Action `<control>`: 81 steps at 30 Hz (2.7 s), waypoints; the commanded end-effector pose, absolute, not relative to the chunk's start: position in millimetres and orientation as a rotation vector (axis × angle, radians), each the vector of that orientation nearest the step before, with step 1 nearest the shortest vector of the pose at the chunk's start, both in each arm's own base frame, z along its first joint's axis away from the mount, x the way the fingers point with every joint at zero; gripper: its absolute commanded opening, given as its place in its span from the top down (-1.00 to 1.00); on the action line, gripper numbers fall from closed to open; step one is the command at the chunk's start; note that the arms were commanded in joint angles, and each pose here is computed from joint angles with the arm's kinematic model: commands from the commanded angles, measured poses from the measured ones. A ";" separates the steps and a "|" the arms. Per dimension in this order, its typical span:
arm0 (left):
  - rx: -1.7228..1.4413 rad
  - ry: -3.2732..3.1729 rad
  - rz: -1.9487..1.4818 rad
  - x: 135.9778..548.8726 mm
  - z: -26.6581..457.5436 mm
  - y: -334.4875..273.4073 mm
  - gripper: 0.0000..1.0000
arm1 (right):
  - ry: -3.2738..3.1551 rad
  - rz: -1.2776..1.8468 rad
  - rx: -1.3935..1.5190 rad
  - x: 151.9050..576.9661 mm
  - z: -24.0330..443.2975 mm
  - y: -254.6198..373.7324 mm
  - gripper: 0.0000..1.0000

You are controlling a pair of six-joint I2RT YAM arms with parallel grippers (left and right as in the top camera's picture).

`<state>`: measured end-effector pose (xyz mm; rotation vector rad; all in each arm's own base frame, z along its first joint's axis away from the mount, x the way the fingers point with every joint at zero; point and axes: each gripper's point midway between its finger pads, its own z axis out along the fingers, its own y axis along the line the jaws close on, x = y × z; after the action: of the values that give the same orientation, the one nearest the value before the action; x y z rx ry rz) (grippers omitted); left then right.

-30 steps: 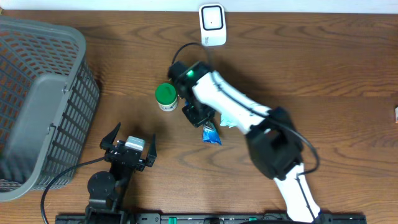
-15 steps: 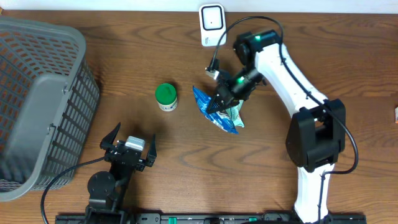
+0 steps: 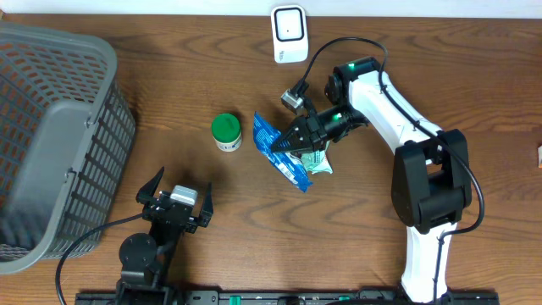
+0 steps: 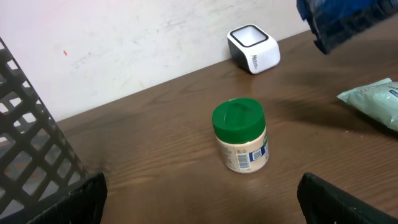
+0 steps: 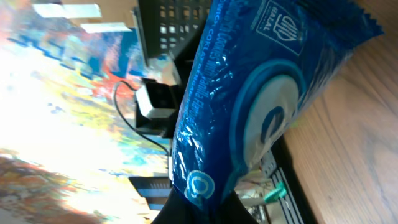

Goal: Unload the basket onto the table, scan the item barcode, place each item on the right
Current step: 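Lift the Oreo pack and carry it toward the scanner, then hold the Oreo pack in front of the white scanner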

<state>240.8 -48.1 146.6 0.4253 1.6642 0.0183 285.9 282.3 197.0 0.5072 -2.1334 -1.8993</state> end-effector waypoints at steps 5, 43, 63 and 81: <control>0.451 1.697 0.018 240.2 130.0 -49.5 -0.96 | -2.064 -2.051 0.456 293.2 214.5 288.3 0.98; 0.451 1.697 0.018 240.2 130.0 -49.5 -0.96 | -2.092 -2.226 1.013 253.6 322.4 292.4 0.96; 0.451 1.697 0.018 240.2 130.0 -49.5 -0.96 | -3.617 -0.897 1.751 423.9 308.9 347.8 0.98; 0.451 1.697 0.018 240.2 130.0 -49.5 -0.96 | -4.063 0.399 2.000 591.6 284.3 284.6 0.98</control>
<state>240.8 -48.1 146.6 0.4253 1.6642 0.0183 572.7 300.3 288.5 2.0373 -4.0313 0.1890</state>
